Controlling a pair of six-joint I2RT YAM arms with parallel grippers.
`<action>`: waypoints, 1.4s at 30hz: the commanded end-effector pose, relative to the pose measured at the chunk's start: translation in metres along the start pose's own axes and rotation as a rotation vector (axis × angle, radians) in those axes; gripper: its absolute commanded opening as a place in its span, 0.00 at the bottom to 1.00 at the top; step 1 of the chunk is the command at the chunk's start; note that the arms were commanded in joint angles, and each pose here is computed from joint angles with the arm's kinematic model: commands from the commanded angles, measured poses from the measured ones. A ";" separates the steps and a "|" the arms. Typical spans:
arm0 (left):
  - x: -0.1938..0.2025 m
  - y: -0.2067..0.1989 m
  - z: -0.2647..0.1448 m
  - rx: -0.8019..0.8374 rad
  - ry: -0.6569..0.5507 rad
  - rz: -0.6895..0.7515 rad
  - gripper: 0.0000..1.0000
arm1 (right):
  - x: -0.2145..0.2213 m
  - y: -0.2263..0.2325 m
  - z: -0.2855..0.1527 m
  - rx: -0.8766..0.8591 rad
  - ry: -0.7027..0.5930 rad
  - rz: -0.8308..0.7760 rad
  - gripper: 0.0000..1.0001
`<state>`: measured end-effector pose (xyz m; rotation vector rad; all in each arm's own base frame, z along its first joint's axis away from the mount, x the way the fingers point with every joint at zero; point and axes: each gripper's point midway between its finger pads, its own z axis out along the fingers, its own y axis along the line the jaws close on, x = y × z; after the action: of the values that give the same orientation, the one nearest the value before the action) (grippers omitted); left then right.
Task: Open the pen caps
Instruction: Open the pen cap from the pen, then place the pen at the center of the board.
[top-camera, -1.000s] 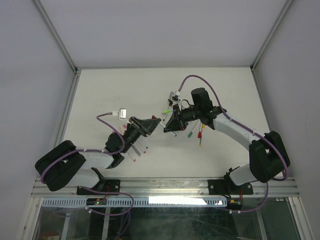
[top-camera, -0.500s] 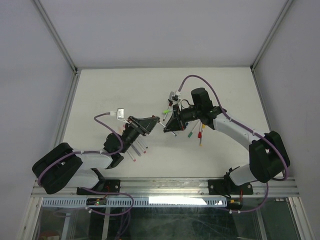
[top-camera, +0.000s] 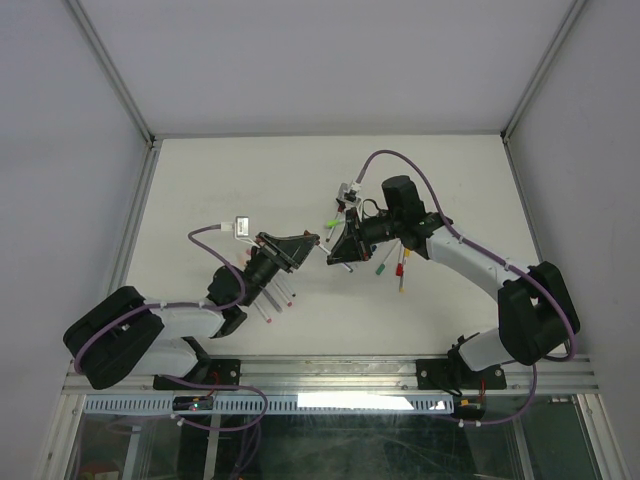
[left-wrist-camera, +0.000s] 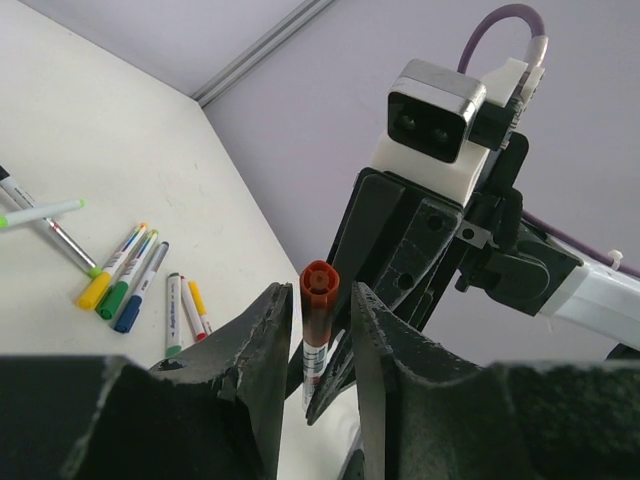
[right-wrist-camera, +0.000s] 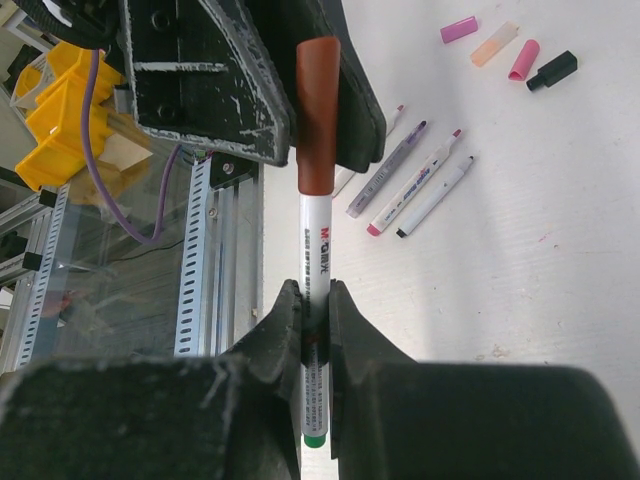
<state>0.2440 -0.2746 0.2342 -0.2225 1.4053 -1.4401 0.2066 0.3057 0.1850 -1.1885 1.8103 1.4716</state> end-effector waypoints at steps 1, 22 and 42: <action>-0.004 -0.018 0.008 0.062 -0.013 -0.003 0.31 | -0.008 0.001 -0.001 -0.002 -0.023 -0.023 0.00; -0.148 0.009 0.022 -0.026 -0.289 0.099 0.00 | 0.011 -0.007 0.010 -0.014 0.012 0.030 0.00; -0.138 0.064 -0.067 -0.242 -0.297 0.083 0.00 | 0.038 -0.075 0.066 0.424 0.103 0.215 0.00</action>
<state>0.2986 -0.1158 0.2529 -0.4867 1.2721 -1.1183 0.2133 0.3389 0.1007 -1.0337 2.1763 1.2714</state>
